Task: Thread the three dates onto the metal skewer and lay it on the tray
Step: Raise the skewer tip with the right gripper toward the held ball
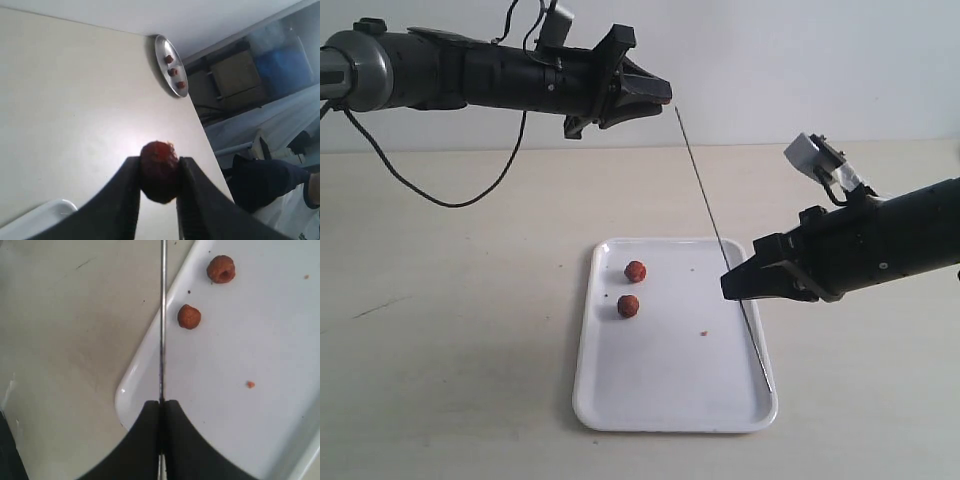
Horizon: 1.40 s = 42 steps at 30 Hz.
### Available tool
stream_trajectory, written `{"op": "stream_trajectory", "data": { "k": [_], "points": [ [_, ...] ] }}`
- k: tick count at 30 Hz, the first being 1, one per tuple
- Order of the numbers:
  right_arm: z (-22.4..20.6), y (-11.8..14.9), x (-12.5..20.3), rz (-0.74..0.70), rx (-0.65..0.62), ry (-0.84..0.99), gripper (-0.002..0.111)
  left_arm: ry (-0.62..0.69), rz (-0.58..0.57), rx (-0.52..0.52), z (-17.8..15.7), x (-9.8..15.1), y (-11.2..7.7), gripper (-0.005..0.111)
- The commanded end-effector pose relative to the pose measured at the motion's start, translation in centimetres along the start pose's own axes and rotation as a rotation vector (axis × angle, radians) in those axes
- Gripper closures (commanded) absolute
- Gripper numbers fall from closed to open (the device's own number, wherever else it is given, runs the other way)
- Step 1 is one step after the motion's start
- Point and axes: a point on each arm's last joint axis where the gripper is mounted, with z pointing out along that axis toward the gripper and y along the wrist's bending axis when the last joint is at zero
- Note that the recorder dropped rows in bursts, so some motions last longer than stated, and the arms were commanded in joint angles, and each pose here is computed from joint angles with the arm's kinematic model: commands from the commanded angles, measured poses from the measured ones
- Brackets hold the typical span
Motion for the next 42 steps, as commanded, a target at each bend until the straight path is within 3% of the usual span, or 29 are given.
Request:
{"op": "stream_trajectory", "data": {
  "k": [1, 32, 42],
  "points": [
    [-0.1, 0.0, 0.0, -0.003, -0.003, -0.007, 0.108, 0.011, 0.016, 0.006, 0.1, 0.1, 0.0, 0.08],
    [-0.2, 0.1, -0.8, 0.011, -0.016, -0.096, 0.108, 0.088, 0.121, 0.077, 1.0, 1.4, -1.2, 0.08],
    [-1.0, 0.9, -4.4, -0.029, -0.029, -0.202, 0.108, 0.131, 0.162, 0.117, 1.6, 2.2, -1.9, 0.08]
  ]
}}
